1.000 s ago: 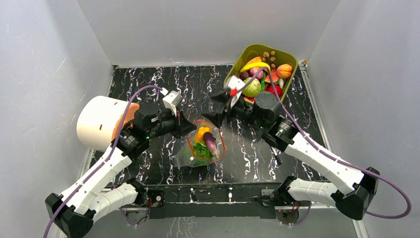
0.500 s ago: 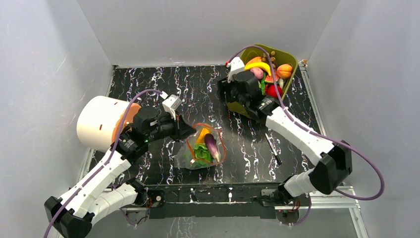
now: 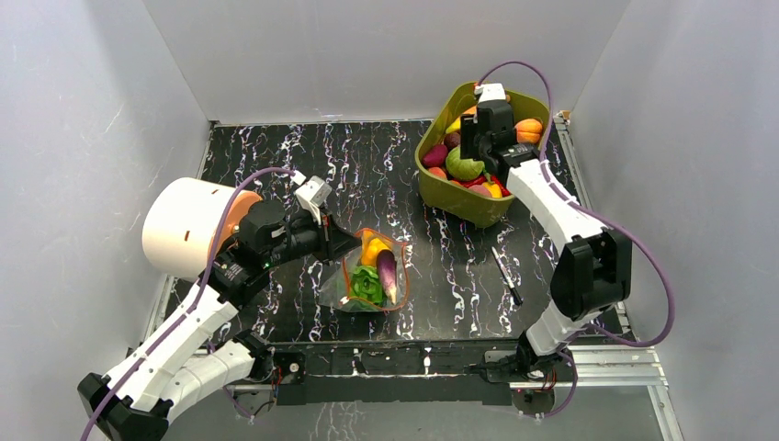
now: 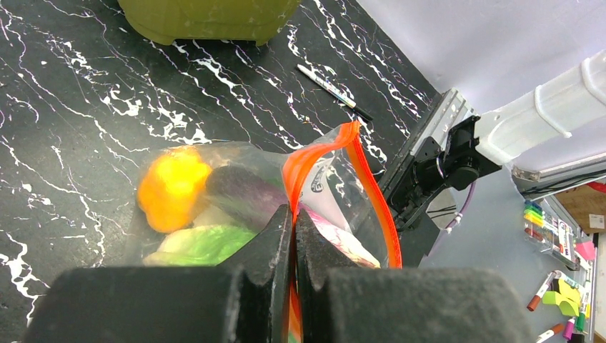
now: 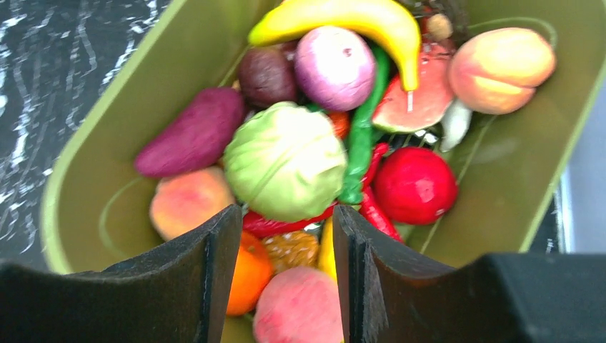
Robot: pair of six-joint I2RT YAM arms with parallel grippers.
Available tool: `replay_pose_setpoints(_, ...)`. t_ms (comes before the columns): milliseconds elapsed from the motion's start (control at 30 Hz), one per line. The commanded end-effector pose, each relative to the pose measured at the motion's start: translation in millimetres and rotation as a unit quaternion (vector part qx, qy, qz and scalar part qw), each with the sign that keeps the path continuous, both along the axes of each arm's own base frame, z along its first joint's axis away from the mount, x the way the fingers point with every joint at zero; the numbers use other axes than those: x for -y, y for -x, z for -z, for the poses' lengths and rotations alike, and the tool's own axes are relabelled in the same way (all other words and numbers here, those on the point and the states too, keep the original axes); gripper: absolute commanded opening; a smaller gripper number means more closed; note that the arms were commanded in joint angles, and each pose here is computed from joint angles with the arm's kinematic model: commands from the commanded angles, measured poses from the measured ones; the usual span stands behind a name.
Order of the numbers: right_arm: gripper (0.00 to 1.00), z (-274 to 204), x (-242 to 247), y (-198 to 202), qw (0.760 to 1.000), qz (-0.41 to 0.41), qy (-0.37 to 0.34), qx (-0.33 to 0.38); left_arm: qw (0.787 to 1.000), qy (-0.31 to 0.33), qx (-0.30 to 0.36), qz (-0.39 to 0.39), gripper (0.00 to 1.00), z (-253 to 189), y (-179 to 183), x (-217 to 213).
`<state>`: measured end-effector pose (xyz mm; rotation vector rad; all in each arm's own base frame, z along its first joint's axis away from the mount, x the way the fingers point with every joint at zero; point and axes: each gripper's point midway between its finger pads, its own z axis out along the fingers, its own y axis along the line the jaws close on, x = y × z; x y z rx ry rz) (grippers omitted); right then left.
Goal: Place the food in the zip-top bag and seal the zipper
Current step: Pick up the fake vegetable from the bin.
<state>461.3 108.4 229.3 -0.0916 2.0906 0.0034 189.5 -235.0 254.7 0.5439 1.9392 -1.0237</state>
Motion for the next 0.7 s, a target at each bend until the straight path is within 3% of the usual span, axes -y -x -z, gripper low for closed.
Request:
replay_pose_setpoints(0, 0.47, -24, 35, -30, 0.997, 0.046, 0.036, 0.04, 0.999, 0.017, 0.035, 0.001, 0.0, -20, -2, 1)
replay_pose_setpoints(167, 0.49, -33, 56, -57, 0.996, 0.066, 0.025, 0.06, 0.999, 0.02, 0.033, 0.0, 0.0, -14, -1, 0)
replay_pose_setpoints(367, 0.54, -34, 46, -83, 0.997, 0.007, 0.013, 0.079, 1.0, 0.01, 0.028, 0.006, 0.0, -3, 0, 1)
replay_pose_setpoints(533, 0.49, -27, 50, -100, 0.996, 0.012, 0.013, 0.088, 1.0, 0.013, 0.022, 0.013, 0.0, -1, 1, 4)
replay_pose_setpoints(667, 0.49, -9, 37, -112, 0.997, -0.001, -0.033, 0.068, 1.0, 0.013, 0.021, 0.013, 0.0, 1, 1, 3)
